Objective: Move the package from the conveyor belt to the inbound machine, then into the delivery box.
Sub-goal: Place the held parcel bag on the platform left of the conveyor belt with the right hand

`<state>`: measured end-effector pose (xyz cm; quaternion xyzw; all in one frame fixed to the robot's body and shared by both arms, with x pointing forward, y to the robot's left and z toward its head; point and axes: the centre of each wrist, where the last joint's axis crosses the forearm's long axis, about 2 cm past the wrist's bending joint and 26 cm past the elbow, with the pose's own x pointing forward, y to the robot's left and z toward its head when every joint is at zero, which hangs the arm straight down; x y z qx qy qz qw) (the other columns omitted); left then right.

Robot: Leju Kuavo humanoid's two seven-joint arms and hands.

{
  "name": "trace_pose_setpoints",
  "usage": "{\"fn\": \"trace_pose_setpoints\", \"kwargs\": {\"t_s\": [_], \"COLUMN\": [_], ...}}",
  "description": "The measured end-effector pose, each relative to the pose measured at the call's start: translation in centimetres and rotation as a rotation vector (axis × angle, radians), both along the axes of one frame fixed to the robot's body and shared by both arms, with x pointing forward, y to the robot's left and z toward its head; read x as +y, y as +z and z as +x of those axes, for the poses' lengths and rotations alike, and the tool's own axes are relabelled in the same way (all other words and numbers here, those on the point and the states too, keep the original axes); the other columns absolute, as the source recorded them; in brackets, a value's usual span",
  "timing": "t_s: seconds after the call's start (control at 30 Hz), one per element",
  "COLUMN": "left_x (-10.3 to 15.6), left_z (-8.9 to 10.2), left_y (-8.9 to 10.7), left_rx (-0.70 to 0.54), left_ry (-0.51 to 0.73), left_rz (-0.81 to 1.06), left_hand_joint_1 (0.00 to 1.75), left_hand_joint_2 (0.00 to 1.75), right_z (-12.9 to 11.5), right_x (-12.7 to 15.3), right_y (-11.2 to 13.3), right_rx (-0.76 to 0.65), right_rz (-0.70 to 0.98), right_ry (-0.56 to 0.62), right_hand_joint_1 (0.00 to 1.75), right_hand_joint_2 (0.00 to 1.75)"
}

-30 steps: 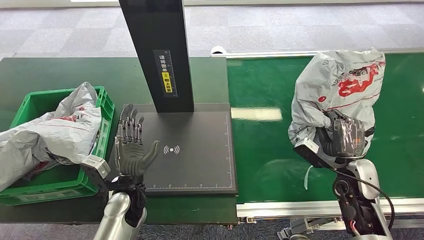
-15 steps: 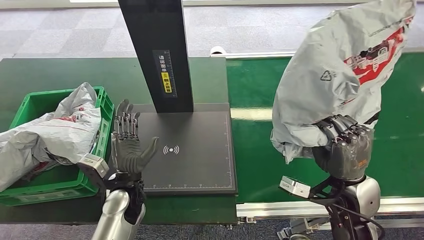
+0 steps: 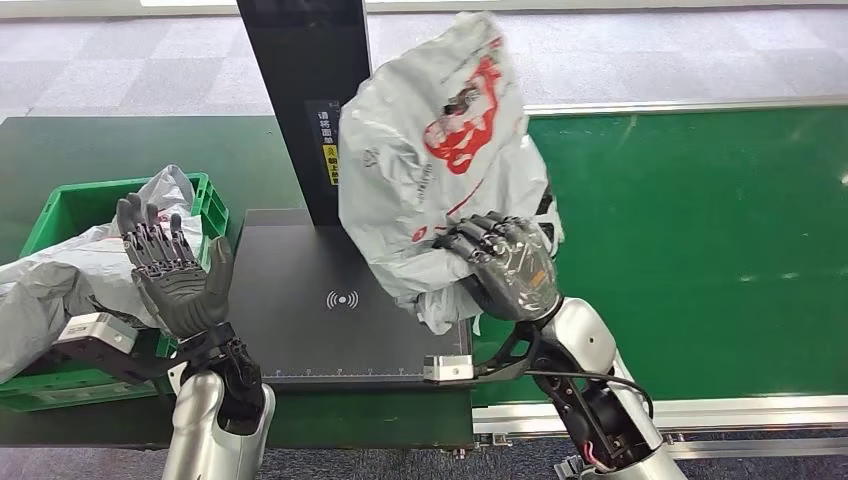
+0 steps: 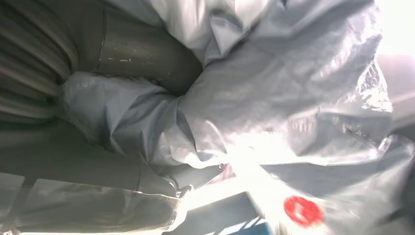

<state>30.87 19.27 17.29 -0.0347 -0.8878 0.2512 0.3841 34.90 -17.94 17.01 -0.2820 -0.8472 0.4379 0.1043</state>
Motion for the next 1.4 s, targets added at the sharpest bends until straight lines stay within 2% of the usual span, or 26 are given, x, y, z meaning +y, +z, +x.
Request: {"fn": "trace_pose_setpoints", "kwargs": {"t_s": [0.27, 0.43, 0.57, 0.93, 1.07, 1.23, 1.4], "left_x": [0.6, 0.5, 0.4, 0.5, 0.5, 0.6, 0.7], "left_z": [0.0, 0.2, 0.4, 0.4, 0.4, 0.4, 0.4], "left_y": [0.0, 0.0, 0.0, -0.1, -0.1, -0.2, -0.2], "left_rx": [-0.002, -0.003, 0.002, 0.026, 0.029, 0.022, 0.016], "left_ry": [0.018, 0.008, 0.010, 0.056, 0.062, 0.051, 0.039], "left_rz": [-0.007, 0.004, 0.005, 0.030, 0.030, 0.032, 0.032], "left_hand_joint_1": [0.00, 0.00, 0.00, 0.00, 0.00, 0.00, 0.00], "left_hand_joint_2": [1.75, 1.75, 1.75, 1.75, 1.75, 1.75, 1.75], "right_z": [0.7, 0.6, 0.7, 1.9, 2.1, 2.6, 3.0], "right_x": [1.7, 4.4, 6.1, 8.8, 9.6, 10.3, 10.5], "right_y": [-2.1, -3.6, -4.5, -3.1, -2.3, -1.4, -0.6], "right_rx": [0.141, 0.331, 0.450, 0.590, 0.541, 0.375, 0.326], "right_rz": [-0.155, -0.389, -0.561, -0.862, -0.900, -0.839, -0.756], "right_ry": [0.085, 0.225, 0.269, 0.303, 0.247, 0.109, 0.097], "right_hand_joint_1": [1.75, 1.75, 1.75, 1.73, 0.00, 0.00, 0.00], "right_hand_joint_2": [1.75, 1.75, 1.75, 1.75, 1.75, 1.75, 1.75]}}
